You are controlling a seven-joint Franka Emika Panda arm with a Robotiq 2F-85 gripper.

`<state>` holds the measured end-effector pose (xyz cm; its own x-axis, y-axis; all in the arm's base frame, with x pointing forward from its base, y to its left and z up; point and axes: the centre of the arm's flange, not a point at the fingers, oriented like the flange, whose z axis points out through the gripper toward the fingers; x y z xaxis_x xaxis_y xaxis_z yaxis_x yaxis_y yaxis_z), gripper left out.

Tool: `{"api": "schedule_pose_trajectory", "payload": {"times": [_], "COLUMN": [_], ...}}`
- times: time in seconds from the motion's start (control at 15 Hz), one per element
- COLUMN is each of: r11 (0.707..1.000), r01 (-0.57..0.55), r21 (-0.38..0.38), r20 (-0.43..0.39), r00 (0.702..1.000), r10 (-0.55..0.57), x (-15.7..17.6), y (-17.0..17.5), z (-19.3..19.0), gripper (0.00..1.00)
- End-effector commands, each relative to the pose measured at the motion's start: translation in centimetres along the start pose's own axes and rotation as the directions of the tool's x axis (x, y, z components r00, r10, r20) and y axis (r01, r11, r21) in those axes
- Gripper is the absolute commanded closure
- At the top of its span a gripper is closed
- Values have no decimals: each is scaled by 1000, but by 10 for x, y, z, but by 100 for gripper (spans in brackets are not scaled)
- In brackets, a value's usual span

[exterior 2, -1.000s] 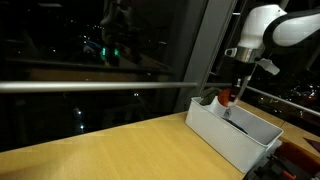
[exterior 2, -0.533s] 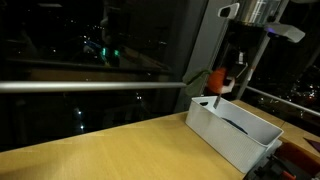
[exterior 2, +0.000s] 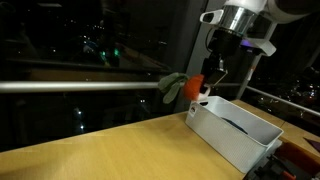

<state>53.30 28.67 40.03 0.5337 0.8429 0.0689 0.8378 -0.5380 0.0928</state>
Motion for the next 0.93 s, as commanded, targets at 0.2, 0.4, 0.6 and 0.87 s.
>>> {"api": "schedule_pose_trajectory", "payload": {"times": [0.2,0.4,0.6,0.87], "r11": [992,995,999,996], "r01": [-2,-27,-40,-75], "r21": [125,95,23,-51], "r20": [-77,-56,-25,18], "r00": [997,998,999,997], "r10": [12,32,40,76], "x": [-32,-53,-93,-152], "y": [23,35,61,102], "z": [5,14,33,66], "gripper": [31,9,0,0]}}
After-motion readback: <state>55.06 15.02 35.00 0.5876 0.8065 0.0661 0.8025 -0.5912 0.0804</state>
